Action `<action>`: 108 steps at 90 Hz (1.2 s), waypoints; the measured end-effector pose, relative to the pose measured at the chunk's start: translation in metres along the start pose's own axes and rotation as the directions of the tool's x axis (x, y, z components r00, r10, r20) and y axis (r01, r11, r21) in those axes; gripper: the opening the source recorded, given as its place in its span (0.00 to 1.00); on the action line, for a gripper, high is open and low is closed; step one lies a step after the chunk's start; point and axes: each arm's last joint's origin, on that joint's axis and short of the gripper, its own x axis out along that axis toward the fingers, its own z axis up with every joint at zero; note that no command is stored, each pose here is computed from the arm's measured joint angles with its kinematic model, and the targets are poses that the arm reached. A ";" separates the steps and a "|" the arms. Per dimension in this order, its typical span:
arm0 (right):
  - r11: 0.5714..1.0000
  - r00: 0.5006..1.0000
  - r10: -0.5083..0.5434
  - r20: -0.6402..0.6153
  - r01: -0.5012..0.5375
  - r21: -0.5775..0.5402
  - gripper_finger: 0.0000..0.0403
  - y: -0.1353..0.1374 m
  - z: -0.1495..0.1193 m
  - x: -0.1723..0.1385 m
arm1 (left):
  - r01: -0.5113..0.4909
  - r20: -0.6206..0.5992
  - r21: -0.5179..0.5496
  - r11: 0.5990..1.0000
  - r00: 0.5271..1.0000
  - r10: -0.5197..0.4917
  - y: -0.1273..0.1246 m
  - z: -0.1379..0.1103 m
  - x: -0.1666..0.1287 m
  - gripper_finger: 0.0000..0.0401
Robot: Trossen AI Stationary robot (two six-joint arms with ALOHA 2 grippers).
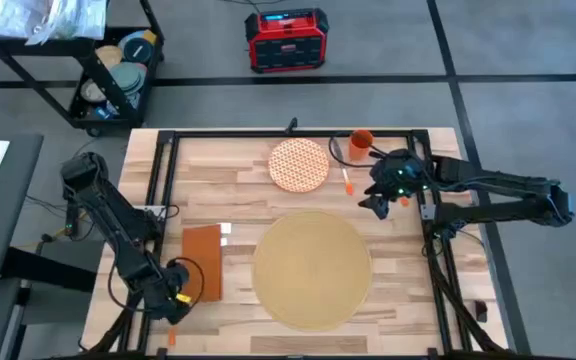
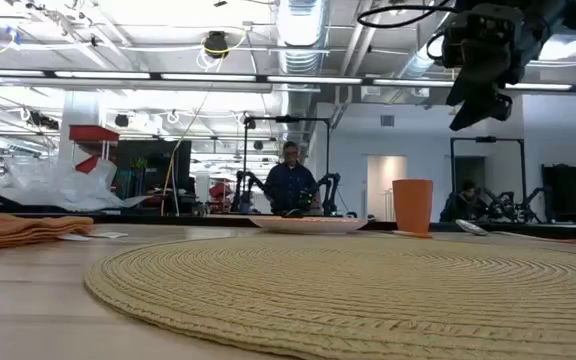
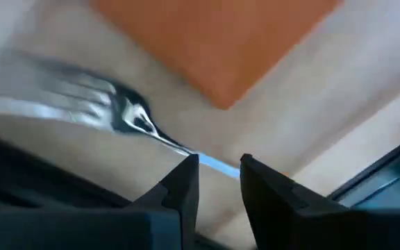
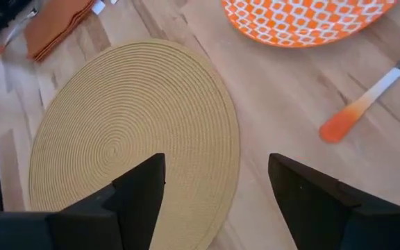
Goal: Set table place
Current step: Put the orange fork on top of the orange table napkin
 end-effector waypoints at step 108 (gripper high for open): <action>1.000 1.000 0.002 -0.002 -0.003 -0.028 0.61 0.001 0.000 0.000 | -0.091 -0.182 -0.367 0.926 0.983 0.025 -0.031 0.019 -0.003 0.01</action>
